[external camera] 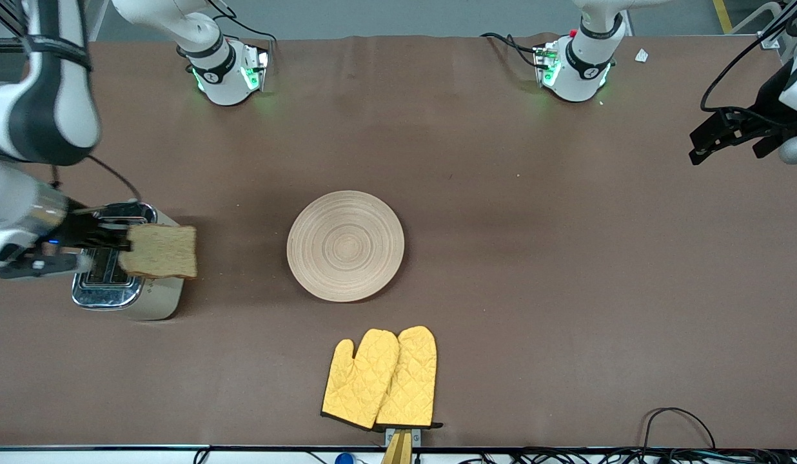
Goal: Move plate and put bread in toaster
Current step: 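Lift the bread with the right gripper and carry it over the toaster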
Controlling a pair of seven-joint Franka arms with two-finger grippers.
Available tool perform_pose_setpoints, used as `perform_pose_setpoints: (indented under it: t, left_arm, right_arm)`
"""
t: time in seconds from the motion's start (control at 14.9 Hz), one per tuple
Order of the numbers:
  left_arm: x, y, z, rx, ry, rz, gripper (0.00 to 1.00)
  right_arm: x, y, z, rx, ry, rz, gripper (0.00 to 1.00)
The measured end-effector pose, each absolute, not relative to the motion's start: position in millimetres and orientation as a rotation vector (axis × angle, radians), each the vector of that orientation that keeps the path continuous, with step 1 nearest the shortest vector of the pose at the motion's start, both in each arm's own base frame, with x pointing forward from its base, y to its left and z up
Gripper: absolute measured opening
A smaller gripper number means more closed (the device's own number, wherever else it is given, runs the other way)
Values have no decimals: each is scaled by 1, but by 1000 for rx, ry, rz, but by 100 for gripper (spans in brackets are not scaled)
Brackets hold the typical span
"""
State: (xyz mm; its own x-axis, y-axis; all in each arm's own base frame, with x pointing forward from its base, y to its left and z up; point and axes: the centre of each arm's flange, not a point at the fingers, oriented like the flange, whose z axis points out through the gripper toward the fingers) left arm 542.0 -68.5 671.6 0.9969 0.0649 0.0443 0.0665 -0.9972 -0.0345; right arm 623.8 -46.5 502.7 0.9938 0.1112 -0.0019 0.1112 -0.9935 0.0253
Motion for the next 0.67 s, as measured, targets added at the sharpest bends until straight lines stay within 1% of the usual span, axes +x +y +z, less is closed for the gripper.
perform_pose_setpoints:
  t: [0.2, 0.47, 0.67]
  left_arm:
    - [542, -75, 669, -3104, -83, -61, 100]
    - [541, -79, 669, -3104, 17, -49, 100]
    - [542, -80, 666, -3103, 50, -38, 100]
  right_arm:
    - [623, -79, 518, 2999, 168, 3, 6]
    - [624, -85, 514, 2910, 195, -37, 6]
    - [627, -94, 511, 2866, 196, -37, 6]
